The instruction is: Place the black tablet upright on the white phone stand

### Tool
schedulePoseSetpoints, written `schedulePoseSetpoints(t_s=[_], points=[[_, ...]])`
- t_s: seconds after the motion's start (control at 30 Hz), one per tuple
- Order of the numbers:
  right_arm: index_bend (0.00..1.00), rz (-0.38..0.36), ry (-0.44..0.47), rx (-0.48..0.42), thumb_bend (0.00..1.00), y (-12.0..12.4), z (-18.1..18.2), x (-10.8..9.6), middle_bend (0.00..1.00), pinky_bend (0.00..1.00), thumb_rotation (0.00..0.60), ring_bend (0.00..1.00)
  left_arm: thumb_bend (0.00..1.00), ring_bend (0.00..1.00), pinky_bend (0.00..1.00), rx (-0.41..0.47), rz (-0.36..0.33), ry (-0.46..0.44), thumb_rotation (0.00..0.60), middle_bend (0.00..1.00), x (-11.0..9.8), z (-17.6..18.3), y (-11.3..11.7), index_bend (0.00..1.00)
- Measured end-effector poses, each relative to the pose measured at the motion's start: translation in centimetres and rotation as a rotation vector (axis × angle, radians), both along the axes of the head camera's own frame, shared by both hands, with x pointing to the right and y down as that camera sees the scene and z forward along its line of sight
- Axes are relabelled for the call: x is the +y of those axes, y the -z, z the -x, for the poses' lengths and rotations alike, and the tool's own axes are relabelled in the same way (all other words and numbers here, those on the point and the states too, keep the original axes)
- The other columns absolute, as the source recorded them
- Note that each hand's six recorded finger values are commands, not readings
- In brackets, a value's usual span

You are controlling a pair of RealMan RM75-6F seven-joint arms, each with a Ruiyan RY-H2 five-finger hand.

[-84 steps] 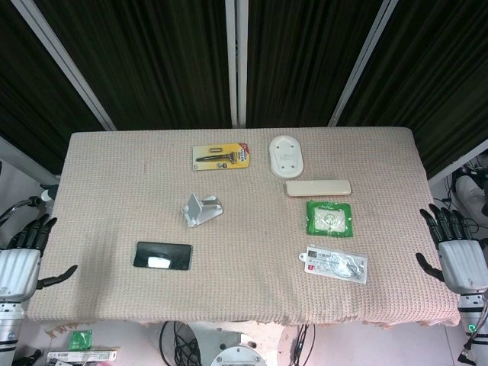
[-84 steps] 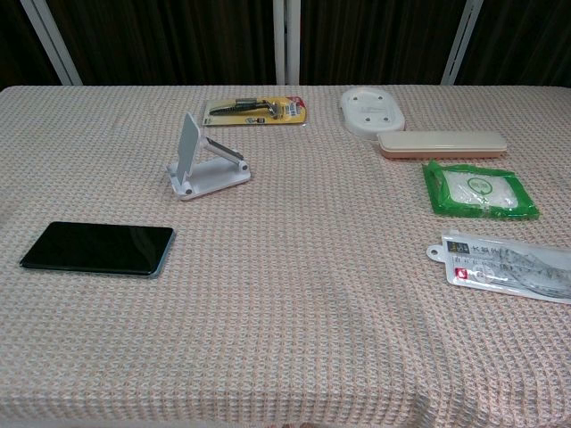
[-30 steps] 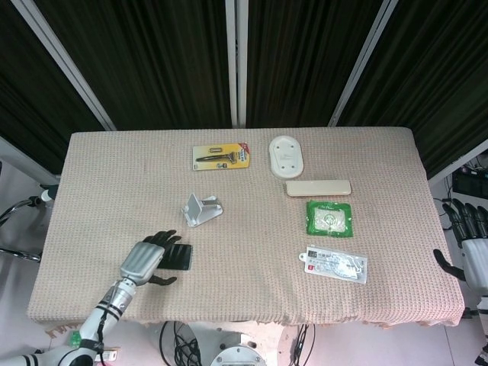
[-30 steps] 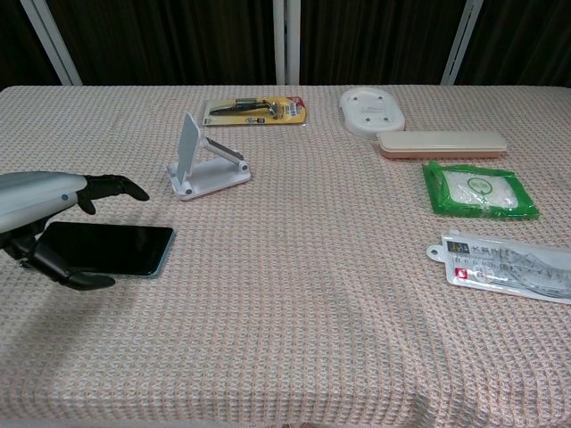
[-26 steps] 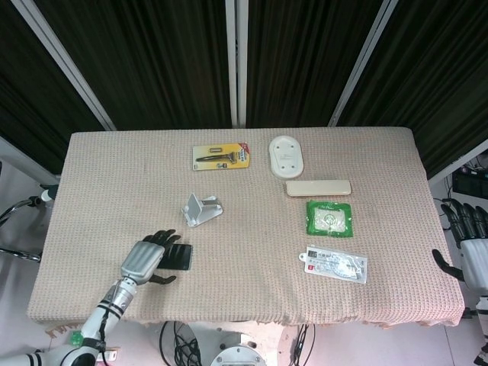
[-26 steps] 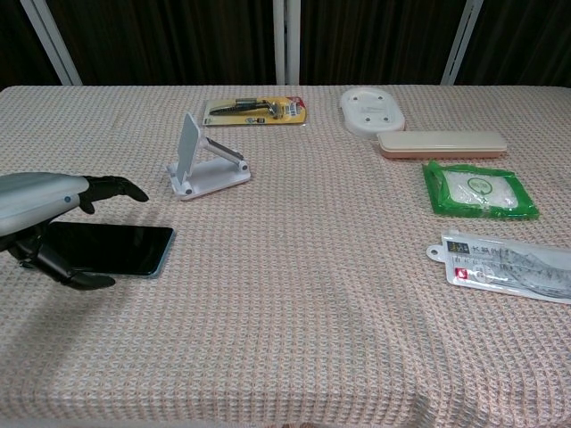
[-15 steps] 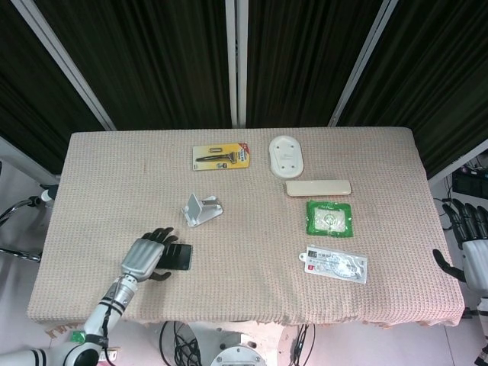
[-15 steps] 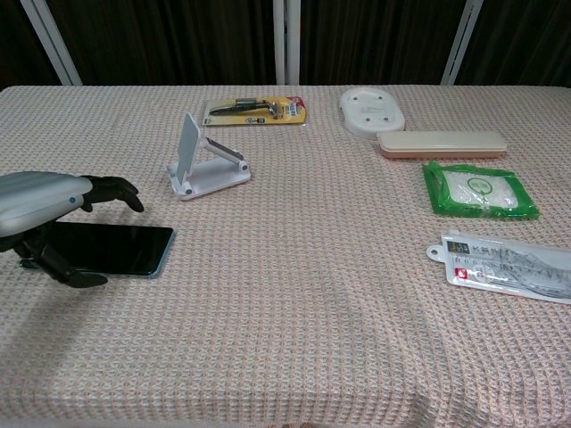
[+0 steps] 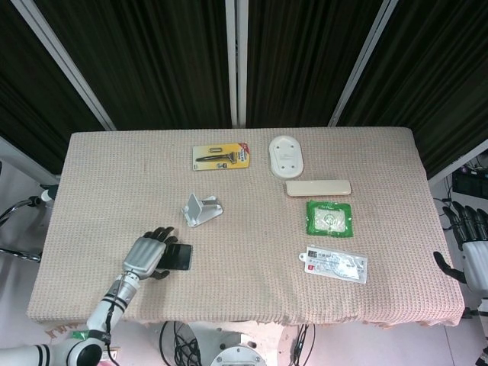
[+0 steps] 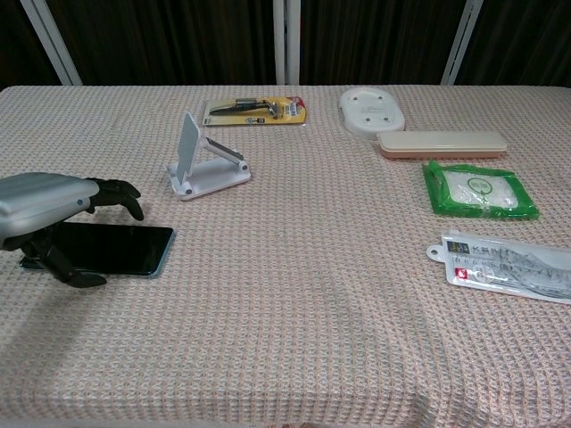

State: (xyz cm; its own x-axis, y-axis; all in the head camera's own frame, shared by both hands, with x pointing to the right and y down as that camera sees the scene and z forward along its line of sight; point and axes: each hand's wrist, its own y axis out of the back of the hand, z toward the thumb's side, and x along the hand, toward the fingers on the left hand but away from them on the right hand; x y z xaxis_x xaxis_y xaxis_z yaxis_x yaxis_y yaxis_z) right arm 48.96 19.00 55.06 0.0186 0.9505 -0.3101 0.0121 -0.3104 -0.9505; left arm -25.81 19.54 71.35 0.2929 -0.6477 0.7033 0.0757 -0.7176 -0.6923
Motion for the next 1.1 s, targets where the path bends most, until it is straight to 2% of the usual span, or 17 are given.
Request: schedulePoseSetpoints(t_s=[0.63, 0.87, 1.03, 1.1], points=[[0.0, 0.005, 0.0, -0.002, 0.21, -0.1, 0.0, 0.0, 0.0, 0.0, 0.6, 0.0, 0.17, 0.09, 0.23, -0.017, 0.028, -0.015, 0.6, 0.09, -0.7, -0.3, -0.5, 0.29], [0.0, 0.005, -0.002, -0.005, 0.21, -0.1, 0.0, 0.0, 0.0, 0.0, 0.6, 0.0, 0.17, 0.08, 0.23, -0.016, 0.021, -0.018, 0.6, 0.1, -0.9, -0.4, -0.4, 0.48], [0.0, 0.004, -0.006, -0.006, 0.21, -0.1, -0.1, 0.1, 0.0, 0.0, 0.6, 0.0, 0.17, 0.08, 0.23, -0.027, 0.01, -0.011, 0.6, 0.13, -1.0, -0.3, -0.3, 0.54], [0.0, 0.006, -0.007, -0.006, 0.21, -0.2, -0.2, 0.1, 0.0, 0.0, 0.6, 0.0, 0.18, 0.08, 0.23, -0.028, 0.009, -0.003, 0.6, 0.17, -0.9, -0.2, -0.2, 0.55]])
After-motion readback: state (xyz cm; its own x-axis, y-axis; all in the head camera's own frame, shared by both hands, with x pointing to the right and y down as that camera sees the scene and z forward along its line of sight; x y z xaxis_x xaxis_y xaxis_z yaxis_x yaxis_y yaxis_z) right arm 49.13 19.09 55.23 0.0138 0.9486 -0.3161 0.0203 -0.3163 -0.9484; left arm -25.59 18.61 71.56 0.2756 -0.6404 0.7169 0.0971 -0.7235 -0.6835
